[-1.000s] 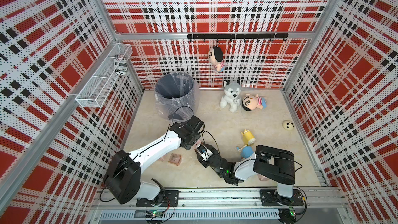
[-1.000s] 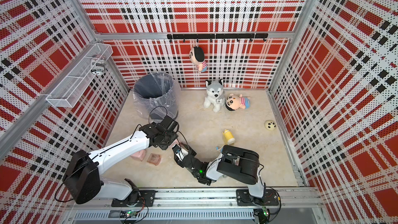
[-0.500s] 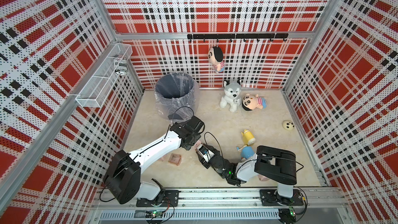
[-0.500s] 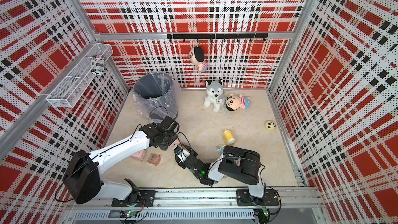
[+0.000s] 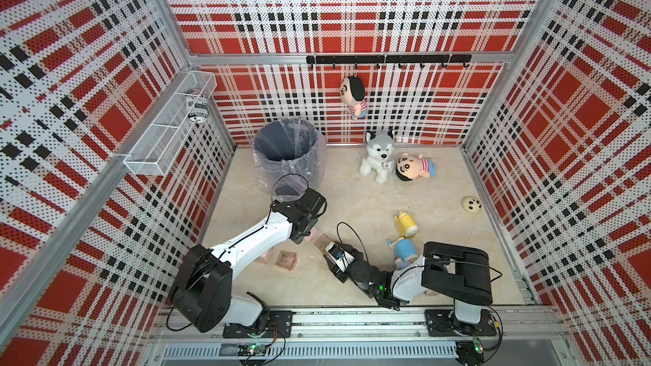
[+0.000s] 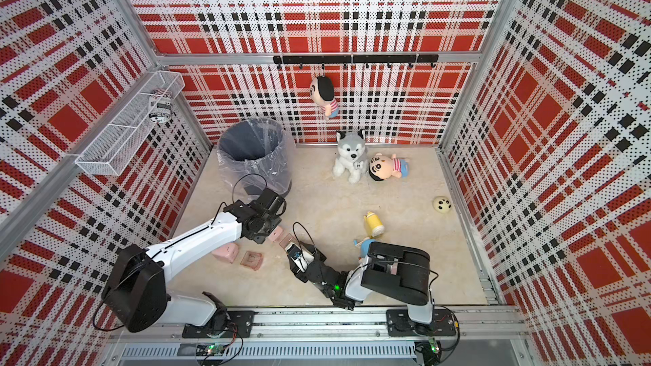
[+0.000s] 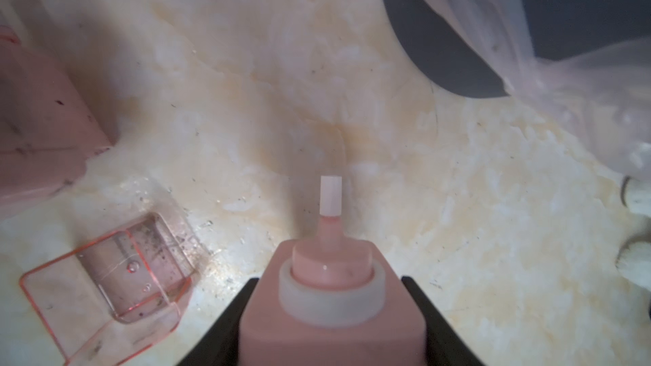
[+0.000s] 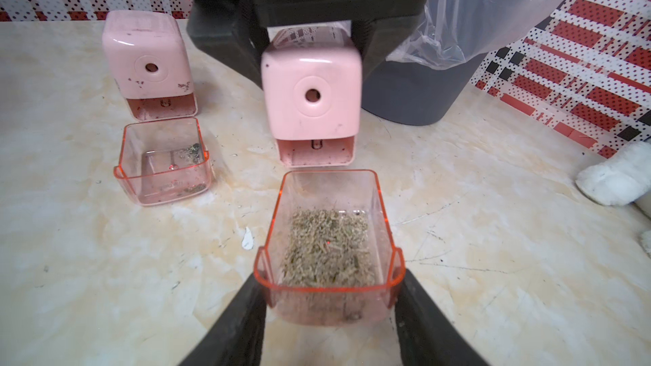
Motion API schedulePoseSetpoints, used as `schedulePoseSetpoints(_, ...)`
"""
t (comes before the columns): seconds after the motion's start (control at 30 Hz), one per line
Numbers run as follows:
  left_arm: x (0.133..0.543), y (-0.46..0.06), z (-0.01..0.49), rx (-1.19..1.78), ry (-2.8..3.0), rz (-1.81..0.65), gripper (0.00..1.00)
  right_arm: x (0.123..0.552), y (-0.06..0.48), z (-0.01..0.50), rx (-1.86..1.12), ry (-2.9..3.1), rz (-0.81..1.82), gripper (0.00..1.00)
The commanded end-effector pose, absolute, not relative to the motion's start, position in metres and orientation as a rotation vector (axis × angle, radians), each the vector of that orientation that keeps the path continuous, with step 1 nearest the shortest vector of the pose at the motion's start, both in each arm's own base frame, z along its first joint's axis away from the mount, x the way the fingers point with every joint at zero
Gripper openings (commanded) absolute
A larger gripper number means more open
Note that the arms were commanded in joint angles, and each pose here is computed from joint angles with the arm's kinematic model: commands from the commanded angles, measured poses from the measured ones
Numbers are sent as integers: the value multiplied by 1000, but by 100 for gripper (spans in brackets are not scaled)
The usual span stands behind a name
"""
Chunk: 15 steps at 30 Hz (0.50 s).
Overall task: Take out the pencil sharpener tray and clean the shavings
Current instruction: Open the container of the pencil sharpener.
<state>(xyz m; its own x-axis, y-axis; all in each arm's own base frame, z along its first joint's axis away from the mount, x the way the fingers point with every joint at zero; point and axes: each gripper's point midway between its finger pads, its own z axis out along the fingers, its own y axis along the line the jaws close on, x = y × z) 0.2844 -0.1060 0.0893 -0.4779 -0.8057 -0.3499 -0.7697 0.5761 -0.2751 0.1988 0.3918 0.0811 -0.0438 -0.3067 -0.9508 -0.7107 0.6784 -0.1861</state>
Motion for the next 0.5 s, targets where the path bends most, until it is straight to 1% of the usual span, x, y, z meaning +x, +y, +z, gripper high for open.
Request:
schedulePoseSetpoints(0.0,284,-88,81,-1278,2343,-17,59,198,391,98,-784,1624,441,43)
schedulePoseSetpoints(0.33,280,-75,66,-1298,2341,71,65,200,388,103,-752,1641,444,43)
schedulePoseSetpoints(0.47,279,-76,65,-1297,2348,68,70,201,388,103,-744,1648,441,43)
